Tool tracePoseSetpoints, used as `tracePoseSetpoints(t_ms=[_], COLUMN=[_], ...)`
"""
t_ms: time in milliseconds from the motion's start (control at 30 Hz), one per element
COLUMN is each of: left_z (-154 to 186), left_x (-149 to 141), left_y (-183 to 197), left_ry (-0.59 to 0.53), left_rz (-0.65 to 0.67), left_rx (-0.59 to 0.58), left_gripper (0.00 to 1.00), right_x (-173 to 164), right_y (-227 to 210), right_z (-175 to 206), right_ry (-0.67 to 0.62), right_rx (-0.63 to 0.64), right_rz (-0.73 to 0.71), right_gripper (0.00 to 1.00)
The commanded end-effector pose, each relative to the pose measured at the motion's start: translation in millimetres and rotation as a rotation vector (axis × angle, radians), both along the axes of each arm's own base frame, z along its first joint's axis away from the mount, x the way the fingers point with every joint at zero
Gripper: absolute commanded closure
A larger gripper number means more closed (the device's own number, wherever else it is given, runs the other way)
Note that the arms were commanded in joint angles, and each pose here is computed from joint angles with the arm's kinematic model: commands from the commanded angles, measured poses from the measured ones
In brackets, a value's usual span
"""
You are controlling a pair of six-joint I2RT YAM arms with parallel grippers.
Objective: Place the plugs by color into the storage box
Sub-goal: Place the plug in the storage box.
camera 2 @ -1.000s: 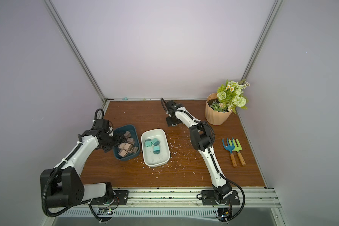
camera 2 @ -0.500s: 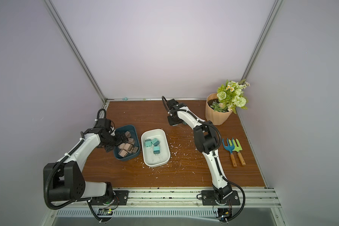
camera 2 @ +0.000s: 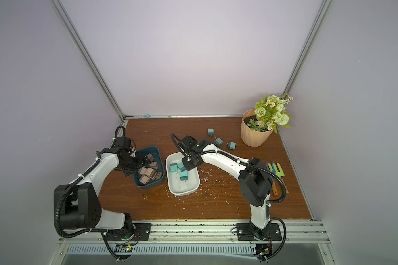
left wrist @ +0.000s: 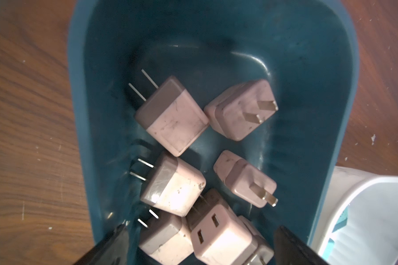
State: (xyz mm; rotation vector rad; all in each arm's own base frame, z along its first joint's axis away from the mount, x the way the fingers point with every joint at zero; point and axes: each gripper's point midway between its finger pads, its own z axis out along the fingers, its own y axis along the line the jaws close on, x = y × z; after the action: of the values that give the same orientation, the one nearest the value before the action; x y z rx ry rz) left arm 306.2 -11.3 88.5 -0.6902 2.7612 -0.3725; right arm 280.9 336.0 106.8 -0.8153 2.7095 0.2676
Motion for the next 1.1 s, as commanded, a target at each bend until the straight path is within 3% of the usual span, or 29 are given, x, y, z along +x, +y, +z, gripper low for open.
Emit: tracePoseSetpoints(t_ms=[0, 267, 700, 1067], left_z=[5.2, 6.3, 2.8, 4.8], left_x=[6.1, 3.1, 0.2, 7.6], left_y=[0.5, -0.1, 0.3, 0.5], left_ry=[-0.007, -0.009, 0.0, -0.004], left_rz=[0.013, 0.022, 0.028, 0.028], left_rx=[0.007, 0.001, 0.002, 0.0], left_gripper=[0.0, 0.0, 0.0, 0.0], right_x=[0.8, -20.1, -24.8, -23.0], right_y=[5.7, 10.2, 10.0, 13.4], right_z=[-4.8, -35.8, -65.1, -53.7], right_ry=[-0.008, 0.018, 0.025, 0.021], right_rx=[0.019, -0.057, -0.138, -0.13], right_rz=[-0.014, 0.068, 0.108, 0.112], right_gripper=[0.54, 0.54, 0.53, 0.35])
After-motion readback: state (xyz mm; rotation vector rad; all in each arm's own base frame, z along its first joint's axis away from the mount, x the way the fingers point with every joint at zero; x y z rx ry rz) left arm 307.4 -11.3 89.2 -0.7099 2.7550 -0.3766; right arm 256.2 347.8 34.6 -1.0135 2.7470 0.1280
